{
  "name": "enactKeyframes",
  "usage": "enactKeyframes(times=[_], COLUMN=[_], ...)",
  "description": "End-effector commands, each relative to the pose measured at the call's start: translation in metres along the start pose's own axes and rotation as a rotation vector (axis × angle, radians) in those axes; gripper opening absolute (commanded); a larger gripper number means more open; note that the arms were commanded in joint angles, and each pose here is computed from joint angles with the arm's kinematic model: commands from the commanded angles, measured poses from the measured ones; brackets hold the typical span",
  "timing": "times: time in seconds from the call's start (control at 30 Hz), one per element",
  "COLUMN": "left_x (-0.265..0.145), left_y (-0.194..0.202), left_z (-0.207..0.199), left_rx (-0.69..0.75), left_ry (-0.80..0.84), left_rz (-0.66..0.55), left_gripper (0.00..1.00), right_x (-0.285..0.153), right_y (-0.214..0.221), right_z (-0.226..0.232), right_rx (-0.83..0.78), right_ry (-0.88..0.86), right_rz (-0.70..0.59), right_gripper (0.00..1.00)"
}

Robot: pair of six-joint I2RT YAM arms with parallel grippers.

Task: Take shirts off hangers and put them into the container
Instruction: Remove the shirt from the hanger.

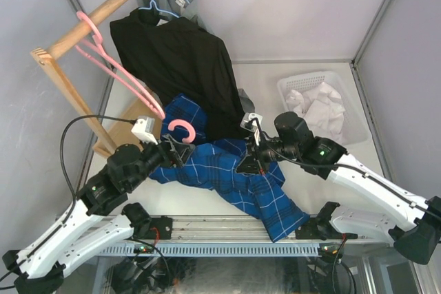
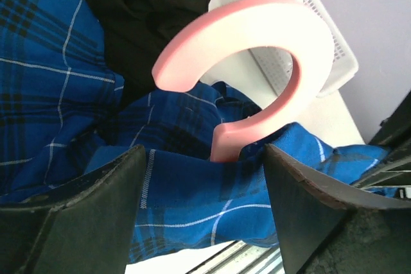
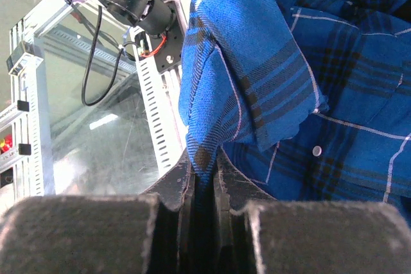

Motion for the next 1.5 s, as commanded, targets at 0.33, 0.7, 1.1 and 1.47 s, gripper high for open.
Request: enactKeyframes(times=[0.33,0.7,1.1,1.47], left_x=[0.012,0.025,0.017,0.011], left_y=[-0.017,0.007,0.001,0.008], left_z=[0.001,0.003,0.012,0.017], left_rx=[-0.015,0.005,0.033,0.030], left_ry=[-0.067,-0.077,-0.094,-0.078], left_rz=[-0.148,-0.032,-0.073,-0.054], left_gripper=[0.72,0.62,0.26,0.03], right_x=[0.002,0.004,0.008,0.005], right_y=[-0.022,-0.020,-0.006,-0.027], right_z=[0.012,0.019,0.028,0.019], right_rx=[-0.062,-0.067,-0.039,-0.083], right_ry=[-0.067,-0.124,-0.190,-0.086], right_rz=[-0.073,-0.052,0.073,-0.024], right_gripper=[0.00,0.00,0.00,0.51])
Point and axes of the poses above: each gripper's point midway between its finger pads, its own x axis out along the fingers, its own z axis along the line the jaws close on, y = z × x, the point moved 3 cm from there along -x, back along the fingers, and after that the axes turned 13 degrees about -x, right-handed, at the moved point
